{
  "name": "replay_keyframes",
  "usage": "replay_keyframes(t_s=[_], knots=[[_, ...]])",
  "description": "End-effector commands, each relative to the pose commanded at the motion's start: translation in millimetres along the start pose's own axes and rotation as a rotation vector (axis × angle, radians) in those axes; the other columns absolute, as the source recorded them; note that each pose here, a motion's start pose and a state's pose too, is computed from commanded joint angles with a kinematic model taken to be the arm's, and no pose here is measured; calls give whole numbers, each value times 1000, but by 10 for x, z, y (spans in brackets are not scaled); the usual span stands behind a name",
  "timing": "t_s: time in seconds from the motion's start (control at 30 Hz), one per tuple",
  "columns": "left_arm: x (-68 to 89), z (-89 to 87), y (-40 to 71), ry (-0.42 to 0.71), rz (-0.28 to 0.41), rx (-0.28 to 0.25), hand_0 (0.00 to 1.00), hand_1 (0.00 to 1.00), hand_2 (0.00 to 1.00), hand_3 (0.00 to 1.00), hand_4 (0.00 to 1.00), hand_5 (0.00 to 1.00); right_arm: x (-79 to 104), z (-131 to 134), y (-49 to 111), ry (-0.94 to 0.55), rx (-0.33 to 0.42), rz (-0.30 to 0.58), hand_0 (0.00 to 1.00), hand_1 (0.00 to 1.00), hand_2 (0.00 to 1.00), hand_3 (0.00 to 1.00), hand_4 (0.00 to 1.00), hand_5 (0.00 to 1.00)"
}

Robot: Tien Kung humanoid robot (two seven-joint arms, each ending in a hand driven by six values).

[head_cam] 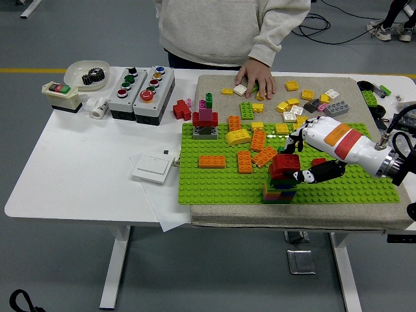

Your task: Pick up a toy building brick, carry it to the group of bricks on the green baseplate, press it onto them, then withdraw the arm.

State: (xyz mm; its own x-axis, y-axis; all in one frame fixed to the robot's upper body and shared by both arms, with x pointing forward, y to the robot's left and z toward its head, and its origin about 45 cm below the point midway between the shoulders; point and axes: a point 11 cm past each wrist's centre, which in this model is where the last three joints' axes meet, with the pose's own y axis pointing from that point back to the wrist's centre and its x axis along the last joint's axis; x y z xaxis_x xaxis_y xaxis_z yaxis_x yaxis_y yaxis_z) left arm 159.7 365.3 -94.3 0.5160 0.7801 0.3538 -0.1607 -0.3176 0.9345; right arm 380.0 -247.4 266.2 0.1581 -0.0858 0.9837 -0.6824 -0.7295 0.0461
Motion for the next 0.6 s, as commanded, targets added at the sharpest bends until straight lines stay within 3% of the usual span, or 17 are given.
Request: replay_keyframes(t_s=[0.6], knots=[[5, 2, 0, 0, 1, 0, 671, 700, 720, 586, 670, 665, 7, 18, 3, 0, -4, 0, 620, 429, 485, 446, 772, 400]])
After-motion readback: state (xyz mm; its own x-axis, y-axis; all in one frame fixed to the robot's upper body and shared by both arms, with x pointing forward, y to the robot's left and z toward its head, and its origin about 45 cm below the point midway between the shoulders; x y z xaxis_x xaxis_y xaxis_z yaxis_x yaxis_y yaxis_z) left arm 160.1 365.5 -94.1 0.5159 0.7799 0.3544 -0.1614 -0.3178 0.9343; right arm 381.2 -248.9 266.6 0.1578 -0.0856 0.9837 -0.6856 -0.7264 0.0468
